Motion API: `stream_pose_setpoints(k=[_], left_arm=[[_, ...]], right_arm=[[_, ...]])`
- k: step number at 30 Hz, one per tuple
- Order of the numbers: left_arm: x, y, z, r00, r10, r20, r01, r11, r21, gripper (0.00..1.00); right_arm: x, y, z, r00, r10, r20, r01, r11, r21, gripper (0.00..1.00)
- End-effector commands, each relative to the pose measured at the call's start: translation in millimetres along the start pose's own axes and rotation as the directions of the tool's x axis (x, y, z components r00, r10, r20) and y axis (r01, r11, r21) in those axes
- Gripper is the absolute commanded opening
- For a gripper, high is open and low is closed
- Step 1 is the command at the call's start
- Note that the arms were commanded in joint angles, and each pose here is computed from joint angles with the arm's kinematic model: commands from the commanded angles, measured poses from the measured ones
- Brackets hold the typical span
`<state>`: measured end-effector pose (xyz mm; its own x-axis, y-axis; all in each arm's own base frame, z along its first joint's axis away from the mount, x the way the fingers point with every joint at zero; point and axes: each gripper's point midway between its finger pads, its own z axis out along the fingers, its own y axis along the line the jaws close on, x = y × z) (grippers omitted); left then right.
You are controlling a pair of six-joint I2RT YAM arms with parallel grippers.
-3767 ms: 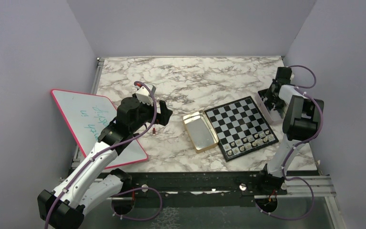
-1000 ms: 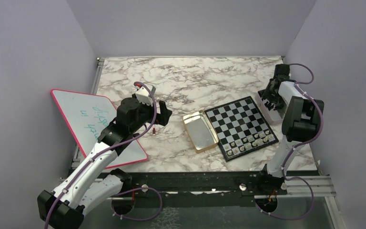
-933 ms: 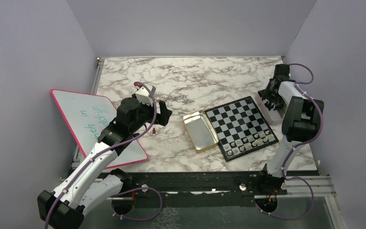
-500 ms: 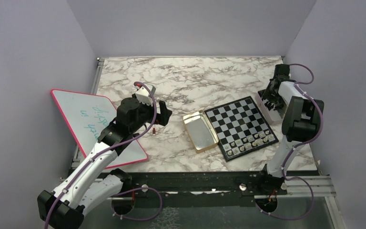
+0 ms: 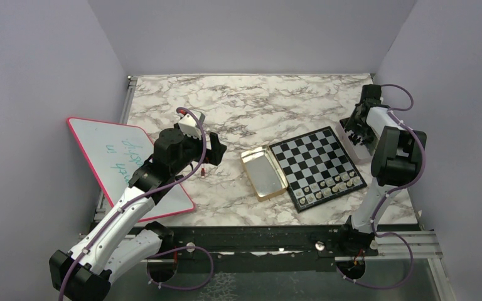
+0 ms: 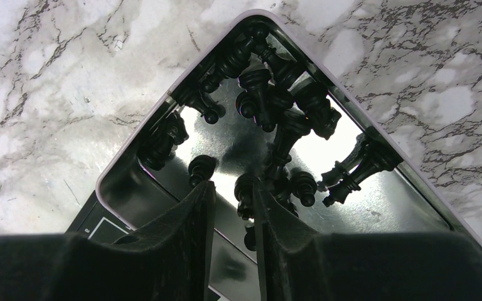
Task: Set up the chess pieces on the board
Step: Pick up the chess piece from the storage box.
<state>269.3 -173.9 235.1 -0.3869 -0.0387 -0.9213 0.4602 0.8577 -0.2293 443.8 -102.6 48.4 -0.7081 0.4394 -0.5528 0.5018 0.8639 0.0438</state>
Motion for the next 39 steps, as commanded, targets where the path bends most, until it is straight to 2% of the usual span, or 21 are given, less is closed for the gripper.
stream_pose_setpoints(k=[1, 5, 8, 10, 22, 28, 39], left_arm=[[-1, 5, -1, 1.000, 0.003, 0.010, -0.003, 1.000, -0.019, 0.99], [-1, 5, -1, 1.000, 0.003, 0.010, -0.003, 1.000, -0.020, 0.99], [-1, 5, 0, 1.000, 0.003, 0.009, -0.003, 1.000, -0.020, 0.99], [0, 4, 0, 1.000, 0.003, 0.007, -0.003, 1.000, -0.018, 0.99], [0, 4, 0, 1.000, 0.003, 0.008, -0.003, 1.000, -0.017, 0.99], [1, 5, 1, 1.000, 0.003, 0.004, -0.003, 1.000, -0.021, 0.99], [1, 5, 1, 1.000, 0.002, 0.003, -0.002, 1.000, -0.021, 0.99]], right_arm=[[1, -7, 6, 1.000, 0.016, -0.006, -0.016, 0.999, 0.029, 0.33], [5, -7, 8, 1.000, 0.017, -0.017, -0.016, 0.999, 0.034, 0.34], [8, -12, 9, 0.999, 0.021, -0.030, -0.019, 0.998, 0.060, 0.42], [11, -16, 10, 0.999, 0.021, -0.039, -0.018, 0.997, 0.080, 0.42], [8, -9, 5, 0.999, 0.029, -0.021, -0.028, 0.999, 0.041, 0.24], [-2, -17, -10, 0.999, 0.031, 0.009, -0.031, 0.996, 0.080, 0.16], [-29, -21, -51, 0.997, 0.007, 0.078, -0.014, 0.996, 0.090, 0.12]])
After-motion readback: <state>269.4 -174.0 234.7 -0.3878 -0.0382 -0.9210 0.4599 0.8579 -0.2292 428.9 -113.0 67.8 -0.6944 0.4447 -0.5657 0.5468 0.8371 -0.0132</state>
